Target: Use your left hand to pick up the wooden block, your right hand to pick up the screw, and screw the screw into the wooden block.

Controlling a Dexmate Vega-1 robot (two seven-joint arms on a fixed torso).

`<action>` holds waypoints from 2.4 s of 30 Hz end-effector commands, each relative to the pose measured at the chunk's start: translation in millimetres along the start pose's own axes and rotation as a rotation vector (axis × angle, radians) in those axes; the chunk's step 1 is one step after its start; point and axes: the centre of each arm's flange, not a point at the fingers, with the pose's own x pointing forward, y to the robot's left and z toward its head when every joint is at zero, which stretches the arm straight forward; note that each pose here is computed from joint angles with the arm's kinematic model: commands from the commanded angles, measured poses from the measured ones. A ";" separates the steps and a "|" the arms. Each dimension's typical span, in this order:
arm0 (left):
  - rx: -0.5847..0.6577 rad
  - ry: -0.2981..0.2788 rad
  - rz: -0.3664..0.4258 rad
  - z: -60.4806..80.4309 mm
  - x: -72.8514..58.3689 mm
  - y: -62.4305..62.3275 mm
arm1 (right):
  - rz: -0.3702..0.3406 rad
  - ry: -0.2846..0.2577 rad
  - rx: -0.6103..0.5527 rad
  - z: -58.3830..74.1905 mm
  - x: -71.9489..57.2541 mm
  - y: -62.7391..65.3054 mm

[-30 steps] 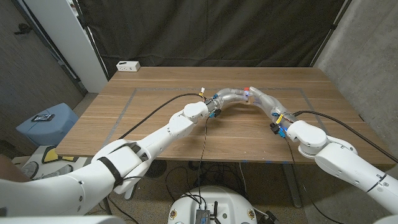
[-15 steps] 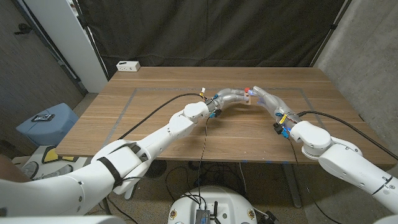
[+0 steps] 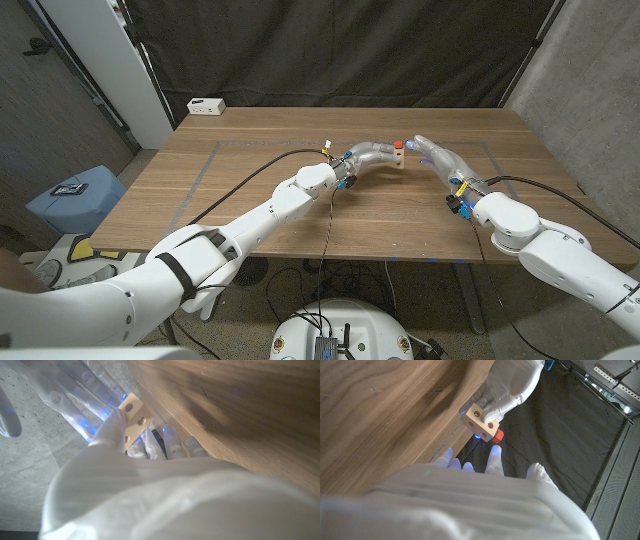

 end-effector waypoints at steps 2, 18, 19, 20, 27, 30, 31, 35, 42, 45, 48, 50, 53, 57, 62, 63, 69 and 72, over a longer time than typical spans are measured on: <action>0.012 -0.001 0.001 1.3 -1.9 -1.1 | 0.001 0.005 -0.011 -1.2 7.1 -8.5; 0.013 -0.004 0.005 2.3 -6.2 -3.4 | 0.029 -0.008 -0.012 -1.8 19.0 -8.0; 0.013 -0.003 0.005 2.3 -6.6 -3.6 | 0.031 -0.009 -0.011 -1.9 19.6 -7.7; 0.012 -0.004 0.005 2.3 -7.0 -3.7 | 0.034 -0.011 -0.010 -1.9 20.1 -7.3; 0.012 -0.003 0.008 2.1 -9.1 -5.5 | 0.043 -0.021 -0.003 -2.4 22.6 -6.0; 0.014 -0.004 0.009 2.5 -9.6 -5.9 | 0.043 -0.024 -0.002 -2.4 22.7 -5.6; 0.014 -0.005 0.009 2.6 -9.8 -6.0 | 0.044 -0.024 0.000 -2.3 22.7 -5.3; 0.014 -0.004 0.011 2.9 -10.5 -6.6 | 0.052 -0.027 -0.002 -2.2 23.0 -3.7; 0.017 -0.004 0.016 3.0 -11.3 -7.4 | 0.069 -0.032 -0.005 -1.1 24.1 -2.1; 0.017 -0.004 0.016 3.0 -11.2 -7.8 | 0.082 -0.031 -0.010 -1.0 25.1 -1.8; 0.015 -0.004 0.018 2.9 -11.0 -8.0 | 0.092 -0.025 -0.010 -0.8 26.1 -1.0; 0.014 -0.003 0.019 2.9 -10.5 -8.0 | 0.099 -0.025 -0.012 -0.8 26.5 -0.3; 0.014 -0.004 0.018 2.8 -9.5 -8.1 | 0.100 -0.022 -0.008 -0.9 26.8 0.3; 0.015 -0.002 0.016 2.9 -7.1 -7.5 | 0.107 -0.022 -0.011 -1.3 26.8 0.4; 0.015 -0.002 0.012 3.3 -4.3 -6.7 | 0.104 -0.017 -0.009 -1.2 26.4 -0.5; 0.016 -0.002 0.012 3.2 -4.0 -6.6 | 0.104 -0.018 -0.009 -1.2 26.3 -0.6; 0.014 0.001 0.011 3.0 -1.7 -5.1 | 0.104 -0.015 -0.013 -1.0 26.2 -1.6; 0.012 0.002 0.008 2.9 -0.4 -5.2 | 0.103 -0.011 -0.012 -0.8 26.6 -2.1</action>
